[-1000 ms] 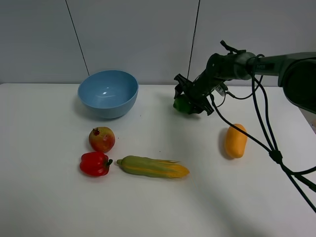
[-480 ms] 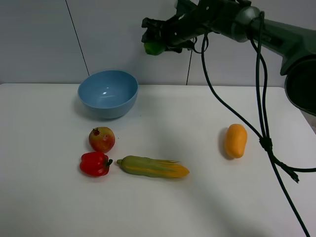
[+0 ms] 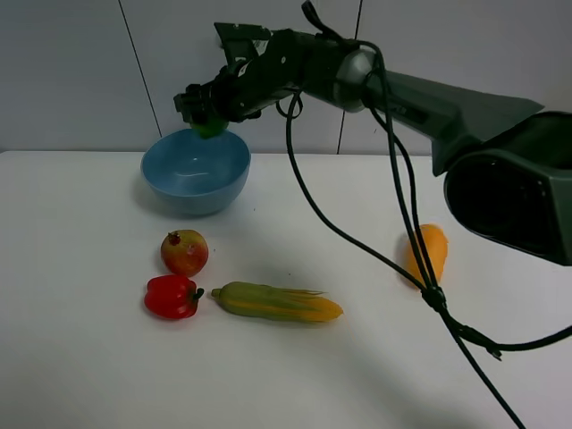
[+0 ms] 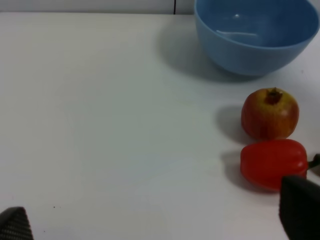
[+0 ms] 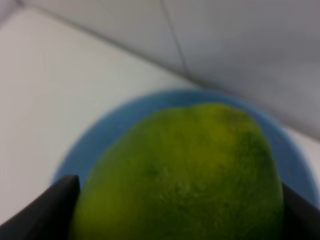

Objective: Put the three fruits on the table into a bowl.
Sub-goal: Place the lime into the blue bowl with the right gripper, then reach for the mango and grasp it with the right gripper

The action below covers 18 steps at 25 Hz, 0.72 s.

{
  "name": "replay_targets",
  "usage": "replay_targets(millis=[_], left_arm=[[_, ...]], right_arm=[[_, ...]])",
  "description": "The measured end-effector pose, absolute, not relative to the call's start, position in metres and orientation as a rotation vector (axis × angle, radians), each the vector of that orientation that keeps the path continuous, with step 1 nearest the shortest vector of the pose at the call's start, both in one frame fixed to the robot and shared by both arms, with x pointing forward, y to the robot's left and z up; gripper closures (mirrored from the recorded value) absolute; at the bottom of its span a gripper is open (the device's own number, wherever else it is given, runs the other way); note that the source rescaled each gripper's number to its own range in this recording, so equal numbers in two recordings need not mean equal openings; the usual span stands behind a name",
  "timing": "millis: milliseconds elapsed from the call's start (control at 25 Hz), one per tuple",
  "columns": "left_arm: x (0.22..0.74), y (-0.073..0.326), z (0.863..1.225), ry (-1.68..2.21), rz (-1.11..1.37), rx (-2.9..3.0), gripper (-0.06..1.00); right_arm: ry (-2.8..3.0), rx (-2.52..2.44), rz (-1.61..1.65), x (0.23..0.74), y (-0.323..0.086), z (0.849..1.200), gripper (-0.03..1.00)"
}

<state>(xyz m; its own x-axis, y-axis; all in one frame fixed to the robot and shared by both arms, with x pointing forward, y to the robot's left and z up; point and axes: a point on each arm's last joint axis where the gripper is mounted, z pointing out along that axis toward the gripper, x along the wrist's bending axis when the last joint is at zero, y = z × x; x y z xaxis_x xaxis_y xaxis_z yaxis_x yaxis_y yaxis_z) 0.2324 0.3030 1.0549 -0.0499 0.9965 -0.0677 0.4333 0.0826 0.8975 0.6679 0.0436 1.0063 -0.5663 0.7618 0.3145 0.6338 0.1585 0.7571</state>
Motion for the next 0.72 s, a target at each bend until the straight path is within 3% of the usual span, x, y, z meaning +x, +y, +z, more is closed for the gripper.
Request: replay_targets(millis=[160,240,360,720], left_arm=[[0.232,0.303,1.055,1.594,0.928,1.453,-0.06],[0.232,0.303,1.055,1.594,0.928,1.453,-0.06],[0.232,0.303,1.055,1.594,0.928,1.453,-0.06],[0.232,0.303,1.055,1.594,0.928,1.453,-0.06]], right_arm=[[2.345,1.330,1.257,0.668,0.050,0.975,0.76],[2.325,1.324,1.251,0.672,0.050,0.968,0.60],[2.263,1.314,1.285,0.676,0.050,0.969,0.49],[2.252,1.312,1.306,0.673,0.048,0.986,0.46]])
